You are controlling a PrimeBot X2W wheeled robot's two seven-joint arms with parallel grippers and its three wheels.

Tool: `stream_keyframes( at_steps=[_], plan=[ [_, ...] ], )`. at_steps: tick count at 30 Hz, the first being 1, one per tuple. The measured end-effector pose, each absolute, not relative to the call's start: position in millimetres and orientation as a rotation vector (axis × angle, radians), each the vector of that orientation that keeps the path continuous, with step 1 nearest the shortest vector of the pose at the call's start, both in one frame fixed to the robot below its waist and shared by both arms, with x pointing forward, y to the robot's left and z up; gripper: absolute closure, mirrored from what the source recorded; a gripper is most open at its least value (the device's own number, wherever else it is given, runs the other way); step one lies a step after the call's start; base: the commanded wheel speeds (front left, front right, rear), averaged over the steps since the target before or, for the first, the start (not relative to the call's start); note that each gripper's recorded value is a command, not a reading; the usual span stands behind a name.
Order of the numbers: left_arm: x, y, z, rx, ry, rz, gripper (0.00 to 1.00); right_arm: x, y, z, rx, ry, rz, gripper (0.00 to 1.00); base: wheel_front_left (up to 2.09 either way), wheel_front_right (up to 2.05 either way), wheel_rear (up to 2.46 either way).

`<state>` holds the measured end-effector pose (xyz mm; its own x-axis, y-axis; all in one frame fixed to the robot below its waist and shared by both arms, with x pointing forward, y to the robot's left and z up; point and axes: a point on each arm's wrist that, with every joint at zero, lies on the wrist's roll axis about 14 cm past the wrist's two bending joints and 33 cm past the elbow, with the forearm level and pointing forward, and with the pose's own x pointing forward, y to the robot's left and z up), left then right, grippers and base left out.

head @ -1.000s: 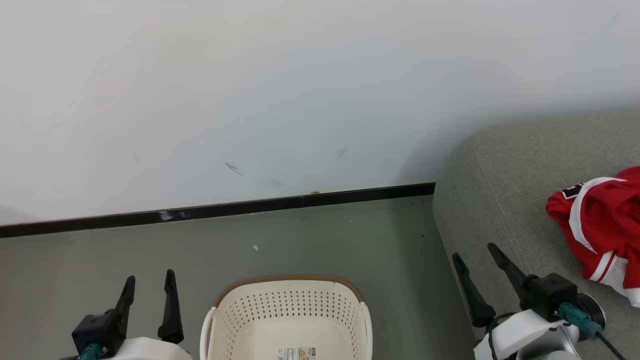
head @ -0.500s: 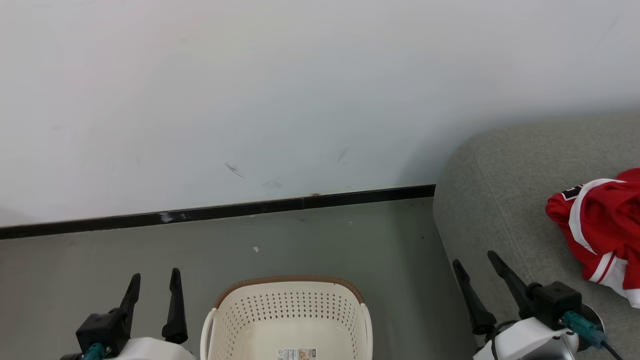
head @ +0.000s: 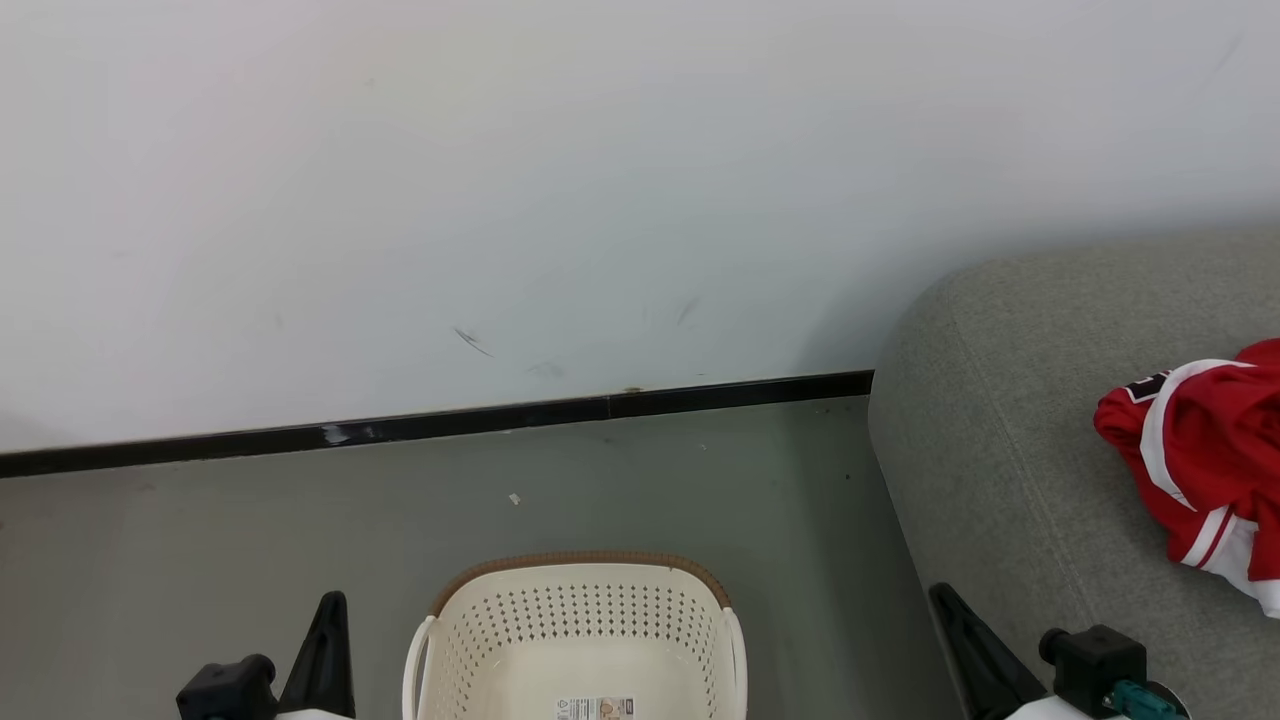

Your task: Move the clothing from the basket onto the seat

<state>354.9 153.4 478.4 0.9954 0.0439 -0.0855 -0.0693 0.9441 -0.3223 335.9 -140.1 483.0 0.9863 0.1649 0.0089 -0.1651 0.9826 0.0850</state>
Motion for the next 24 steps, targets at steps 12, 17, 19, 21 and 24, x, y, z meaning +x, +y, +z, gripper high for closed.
stream_keyframes(
  at_steps=[12, 17, 19, 21, 24],
  plan=[
    [356, 160, 471, -0.488, 0.131, 0.084, 1.0, 336, -139, 492, 0.264, -0.027, 0.144, 1.0, 0.0, 0.0, 0.0],
    [357, 160, 469, -0.554, 0.149, 0.093, 1.0, 336, -149, 488, 0.372, -0.012, 0.101, 1.0, 0.0, 0.0, 0.0],
    [358, 161, 467, -0.589, 0.158, 0.097, 1.0, 337, -153, 486, 0.417, 0.0, 0.082, 1.0, 0.0, 0.0, 0.0],
    [358, 163, 466, -0.616, 0.164, 0.102, 1.0, 338, -155, 485, 0.449, 0.004, 0.073, 1.0, 0.0, 0.0, 0.0],
    [359, 163, 465, -0.654, 0.174, 0.105, 1.0, 339, -157, 483, 0.494, 0.016, 0.062, 1.0, 0.0, 0.0, 0.0]
  ],
)
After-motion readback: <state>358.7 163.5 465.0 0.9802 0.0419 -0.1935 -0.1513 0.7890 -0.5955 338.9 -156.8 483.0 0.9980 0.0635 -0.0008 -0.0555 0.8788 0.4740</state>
